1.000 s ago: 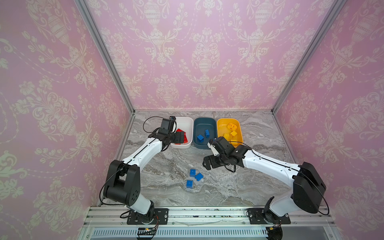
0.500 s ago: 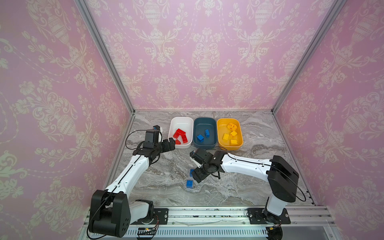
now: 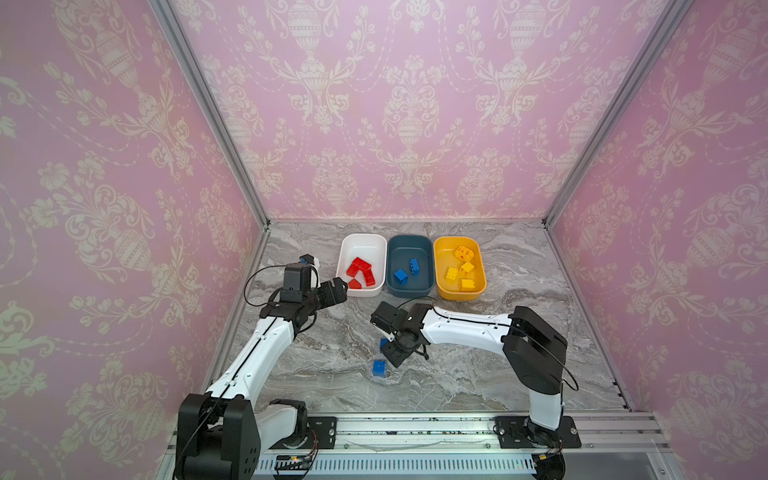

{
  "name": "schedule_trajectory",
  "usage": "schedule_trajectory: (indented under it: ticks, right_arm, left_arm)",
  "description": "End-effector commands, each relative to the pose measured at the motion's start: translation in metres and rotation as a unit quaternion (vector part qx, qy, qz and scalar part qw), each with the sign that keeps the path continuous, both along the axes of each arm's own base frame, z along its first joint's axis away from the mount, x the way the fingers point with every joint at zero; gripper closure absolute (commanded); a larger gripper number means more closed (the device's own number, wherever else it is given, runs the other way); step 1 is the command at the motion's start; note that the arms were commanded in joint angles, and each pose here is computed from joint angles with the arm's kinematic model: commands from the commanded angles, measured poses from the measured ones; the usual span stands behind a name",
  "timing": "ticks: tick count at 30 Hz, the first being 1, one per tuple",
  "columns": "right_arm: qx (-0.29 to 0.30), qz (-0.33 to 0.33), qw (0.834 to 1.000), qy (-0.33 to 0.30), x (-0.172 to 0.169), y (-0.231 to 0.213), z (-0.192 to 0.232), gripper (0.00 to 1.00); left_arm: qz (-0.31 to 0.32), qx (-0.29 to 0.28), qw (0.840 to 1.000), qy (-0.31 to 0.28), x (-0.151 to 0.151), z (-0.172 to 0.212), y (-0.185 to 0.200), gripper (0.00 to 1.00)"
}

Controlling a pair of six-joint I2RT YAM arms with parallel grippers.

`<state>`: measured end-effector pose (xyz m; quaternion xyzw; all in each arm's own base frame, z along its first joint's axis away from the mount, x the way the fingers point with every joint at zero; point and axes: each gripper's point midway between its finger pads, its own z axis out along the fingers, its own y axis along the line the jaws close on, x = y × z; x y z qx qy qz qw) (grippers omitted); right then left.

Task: Sort the legos into containers by color
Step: 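Lower the right gripper onto a blue 2x2 brick while the left gripper withdraws, then grasp the blue brick with the right gripper and lift it over the teal tub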

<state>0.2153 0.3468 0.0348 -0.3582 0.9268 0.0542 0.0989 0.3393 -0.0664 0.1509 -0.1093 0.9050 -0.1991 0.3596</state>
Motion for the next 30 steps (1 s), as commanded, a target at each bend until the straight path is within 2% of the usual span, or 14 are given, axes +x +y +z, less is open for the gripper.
schedule_trajectory:
  ticks: [1,12,15,17,25,30]
  right_arm:
    - [-0.013,0.000,1.000,-0.002,0.001,0.002,-0.002,0.40]
    - [-0.034,-0.002,0.999,0.007,0.002,0.000,-0.017,0.54]
    - [-0.039,-0.005,0.999,0.005,0.002,-0.003,-0.017,0.63]
    - [-0.036,-0.007,0.999,0.000,0.003,-0.004,-0.013,0.65]
    - [-0.008,-0.016,0.999,-0.030,0.011,-0.009,0.030,0.66]
    - [0.028,-0.037,0.997,-0.054,0.030,-0.016,0.066,0.66]
  left_arm:
    - [0.002,-0.013,1.000,0.002,-0.004,-0.001,0.000,0.05]
    - [0.004,-0.014,1.000,0.004,-0.004,-0.002,0.002,0.05]
    - [0.004,-0.015,1.000,0.004,-0.003,-0.001,0.002,0.05]
    - [0.004,-0.016,1.000,0.004,-0.003,-0.001,0.001,0.05]
    - [-0.004,-0.023,1.000,0.005,-0.002,-0.003,-0.002,0.05]
    - [-0.006,-0.027,1.000,0.011,-0.002,-0.008,-0.003,0.04]
